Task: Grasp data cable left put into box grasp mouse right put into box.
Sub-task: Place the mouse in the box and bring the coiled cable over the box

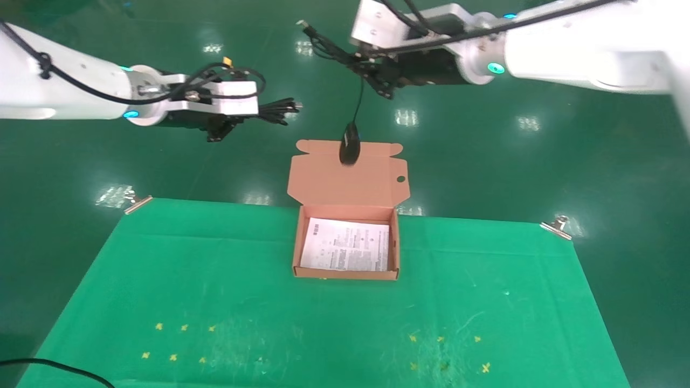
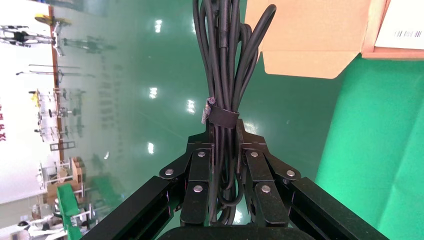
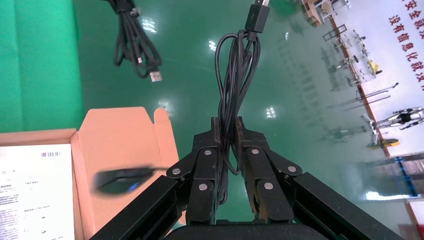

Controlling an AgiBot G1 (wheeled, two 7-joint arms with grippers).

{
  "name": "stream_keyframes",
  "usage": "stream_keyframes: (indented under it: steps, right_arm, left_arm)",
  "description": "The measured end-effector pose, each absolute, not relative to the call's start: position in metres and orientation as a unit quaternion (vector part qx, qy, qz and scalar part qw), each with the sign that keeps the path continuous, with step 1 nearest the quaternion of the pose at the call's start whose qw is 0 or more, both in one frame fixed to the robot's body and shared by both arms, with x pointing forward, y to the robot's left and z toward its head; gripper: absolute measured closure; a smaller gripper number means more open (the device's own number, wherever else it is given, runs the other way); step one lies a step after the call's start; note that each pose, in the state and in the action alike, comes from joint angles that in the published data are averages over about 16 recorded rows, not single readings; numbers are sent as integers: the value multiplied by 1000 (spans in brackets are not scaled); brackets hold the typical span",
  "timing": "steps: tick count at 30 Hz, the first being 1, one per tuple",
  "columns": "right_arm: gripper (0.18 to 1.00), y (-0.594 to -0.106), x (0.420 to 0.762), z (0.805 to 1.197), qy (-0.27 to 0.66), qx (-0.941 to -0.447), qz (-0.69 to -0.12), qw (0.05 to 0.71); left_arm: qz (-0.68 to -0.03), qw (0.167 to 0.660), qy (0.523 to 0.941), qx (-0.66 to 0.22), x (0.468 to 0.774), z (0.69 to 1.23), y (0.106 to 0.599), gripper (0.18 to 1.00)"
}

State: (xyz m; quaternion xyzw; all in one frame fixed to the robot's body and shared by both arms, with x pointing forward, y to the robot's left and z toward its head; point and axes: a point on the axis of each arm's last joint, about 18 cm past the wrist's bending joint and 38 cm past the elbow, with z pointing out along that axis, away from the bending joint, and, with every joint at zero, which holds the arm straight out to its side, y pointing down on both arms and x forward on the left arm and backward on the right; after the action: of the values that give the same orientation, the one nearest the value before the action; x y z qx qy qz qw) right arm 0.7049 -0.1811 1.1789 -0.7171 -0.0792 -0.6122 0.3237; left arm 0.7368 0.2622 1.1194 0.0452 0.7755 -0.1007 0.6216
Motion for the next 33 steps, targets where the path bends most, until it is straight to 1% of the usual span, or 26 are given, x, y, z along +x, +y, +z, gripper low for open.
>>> stream_keyframes:
  steps: [3,8,15,21,28,33]
  right_arm:
    - [950,-175,706,1178,-85,-718,-610,323]
    - [951,-166,710,1165,-89,-727,-600,322]
    - [952,-153,719,1132,-90,-746,-578,319]
    - [952,-136,723,1106,-94,-756,-563,319]
    - [952,-117,725,1079,-92,-767,-542,331]
    - [952,-113,728,1057,-70,-779,-520,344]
  left_arm:
    - [-91,622,777,39,738,1119,268,931]
    - [-64,615,786,17,740,1110,286,931]
    - [-9,597,801,-37,740,1096,325,931]
    - [23,590,803,-81,734,1095,349,932]
    - [37,589,801,-104,727,1095,359,932]
    - [38,591,799,-105,723,1093,357,932]
